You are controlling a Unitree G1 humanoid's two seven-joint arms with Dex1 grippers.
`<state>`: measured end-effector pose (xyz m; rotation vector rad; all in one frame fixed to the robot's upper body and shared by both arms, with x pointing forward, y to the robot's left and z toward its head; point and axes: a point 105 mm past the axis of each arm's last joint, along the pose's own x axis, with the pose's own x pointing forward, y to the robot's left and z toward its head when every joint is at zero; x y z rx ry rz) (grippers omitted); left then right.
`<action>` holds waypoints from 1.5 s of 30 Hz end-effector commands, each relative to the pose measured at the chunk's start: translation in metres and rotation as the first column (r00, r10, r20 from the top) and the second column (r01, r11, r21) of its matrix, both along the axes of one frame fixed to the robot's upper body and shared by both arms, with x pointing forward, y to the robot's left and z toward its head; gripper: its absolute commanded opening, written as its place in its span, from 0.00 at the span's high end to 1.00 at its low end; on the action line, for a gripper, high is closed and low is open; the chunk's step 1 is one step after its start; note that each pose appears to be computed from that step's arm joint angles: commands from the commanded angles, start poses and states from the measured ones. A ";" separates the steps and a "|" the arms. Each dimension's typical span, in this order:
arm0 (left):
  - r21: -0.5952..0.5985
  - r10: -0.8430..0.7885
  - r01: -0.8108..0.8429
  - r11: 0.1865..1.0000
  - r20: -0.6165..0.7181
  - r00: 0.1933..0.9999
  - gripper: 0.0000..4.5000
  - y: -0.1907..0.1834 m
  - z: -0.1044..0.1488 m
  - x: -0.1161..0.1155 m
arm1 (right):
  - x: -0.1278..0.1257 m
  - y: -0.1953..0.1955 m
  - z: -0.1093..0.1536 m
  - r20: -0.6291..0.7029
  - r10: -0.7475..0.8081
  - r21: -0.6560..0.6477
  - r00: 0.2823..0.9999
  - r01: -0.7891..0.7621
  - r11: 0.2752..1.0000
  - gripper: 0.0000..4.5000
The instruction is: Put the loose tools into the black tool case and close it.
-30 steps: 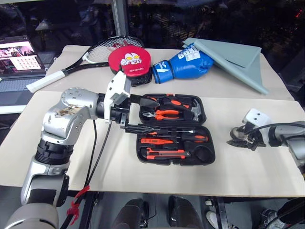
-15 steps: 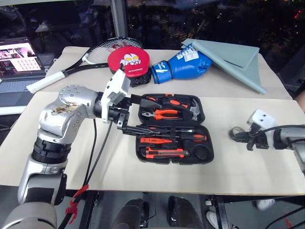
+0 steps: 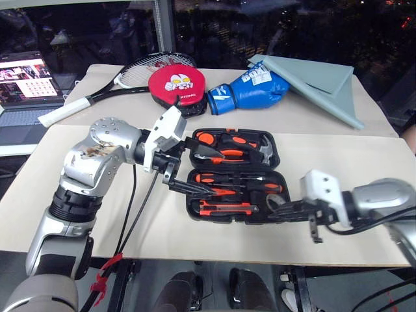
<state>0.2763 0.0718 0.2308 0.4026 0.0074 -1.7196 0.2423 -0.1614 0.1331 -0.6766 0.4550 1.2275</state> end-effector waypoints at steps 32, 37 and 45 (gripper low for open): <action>0.042 0.427 -0.425 0.904 -0.031 0.904 0.15 0.052 -0.032 0.053 | 0.041 -0.076 0.052 0.022 -0.547 0.322 0.837 0.512 0.796 0.31; 0.144 0.574 -0.567 0.811 -0.005 0.819 0.58 0.069 -0.070 0.070 | 0.054 -0.096 0.029 0.031 -0.632 0.307 0.774 0.595 0.743 0.69; 0.247 0.564 -0.572 0.783 0.108 0.819 0.99 0.057 -0.111 0.066 | 0.068 -0.087 -0.005 0.055 -0.618 0.248 0.784 0.589 0.769 1.00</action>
